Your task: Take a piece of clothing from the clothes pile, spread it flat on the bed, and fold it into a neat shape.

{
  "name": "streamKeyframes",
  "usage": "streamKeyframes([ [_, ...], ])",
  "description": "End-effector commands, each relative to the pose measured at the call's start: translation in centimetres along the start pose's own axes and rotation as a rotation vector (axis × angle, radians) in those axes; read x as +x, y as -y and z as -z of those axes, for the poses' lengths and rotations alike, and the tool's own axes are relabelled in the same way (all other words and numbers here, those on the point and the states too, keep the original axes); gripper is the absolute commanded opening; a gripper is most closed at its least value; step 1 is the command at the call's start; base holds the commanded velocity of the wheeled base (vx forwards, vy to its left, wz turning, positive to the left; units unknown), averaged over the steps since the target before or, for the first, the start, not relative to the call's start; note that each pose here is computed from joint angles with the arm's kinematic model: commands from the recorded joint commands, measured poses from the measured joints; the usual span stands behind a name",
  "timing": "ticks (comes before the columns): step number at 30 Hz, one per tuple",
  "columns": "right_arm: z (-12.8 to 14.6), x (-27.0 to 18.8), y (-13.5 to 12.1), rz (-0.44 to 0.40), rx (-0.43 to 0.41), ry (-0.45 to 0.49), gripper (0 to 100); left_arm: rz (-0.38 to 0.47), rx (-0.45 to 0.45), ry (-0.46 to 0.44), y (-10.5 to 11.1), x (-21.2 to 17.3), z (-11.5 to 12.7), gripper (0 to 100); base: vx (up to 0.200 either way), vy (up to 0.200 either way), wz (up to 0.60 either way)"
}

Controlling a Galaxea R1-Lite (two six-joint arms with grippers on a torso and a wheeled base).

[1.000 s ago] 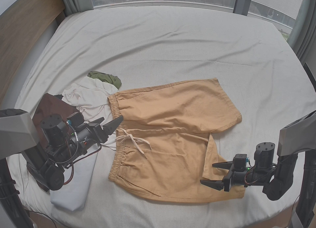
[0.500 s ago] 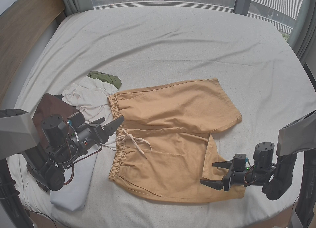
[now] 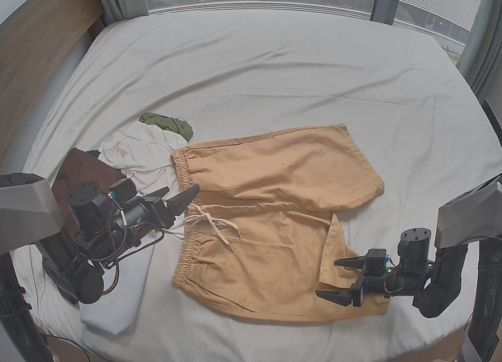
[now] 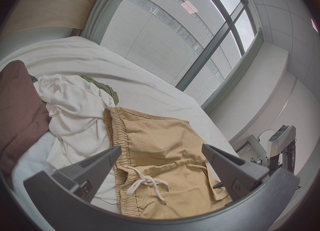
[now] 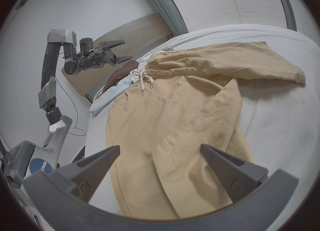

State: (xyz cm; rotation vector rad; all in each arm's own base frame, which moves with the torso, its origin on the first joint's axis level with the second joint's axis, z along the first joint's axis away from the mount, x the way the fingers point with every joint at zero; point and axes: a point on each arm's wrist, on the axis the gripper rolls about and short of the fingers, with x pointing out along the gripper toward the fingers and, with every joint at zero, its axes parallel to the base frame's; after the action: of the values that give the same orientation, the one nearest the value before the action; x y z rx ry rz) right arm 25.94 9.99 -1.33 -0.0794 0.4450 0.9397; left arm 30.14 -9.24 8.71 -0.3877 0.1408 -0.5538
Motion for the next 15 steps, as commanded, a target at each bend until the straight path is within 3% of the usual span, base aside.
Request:
streamKeyframes([
  [1,-0.04,0.50,0.36,0.004,-0.014,0.001,100,0.002,0.001,0.004,0.07,-0.02,-0.11,100,0.000,0.000,0.00],
  [7,-0.01,0.51,0.53,0.008,-0.023,0.001,100,0.005,0.001,0.009,0.11,0.02,-0.22,100,0.000,0.000,0.00],
  [8,-0.03,0.49,0.62,0.011,-0.025,0.002,0,0.007,0.002,0.010,0.18,0.01,-0.24,100,0.000,0.000,0.00],
  [15,0.13,0.04,1.19,0.034,-0.027,0.001,0,0.011,0.002,0.008,0.30,0.05,-0.19,100,0.000,0.000,0.00],
])
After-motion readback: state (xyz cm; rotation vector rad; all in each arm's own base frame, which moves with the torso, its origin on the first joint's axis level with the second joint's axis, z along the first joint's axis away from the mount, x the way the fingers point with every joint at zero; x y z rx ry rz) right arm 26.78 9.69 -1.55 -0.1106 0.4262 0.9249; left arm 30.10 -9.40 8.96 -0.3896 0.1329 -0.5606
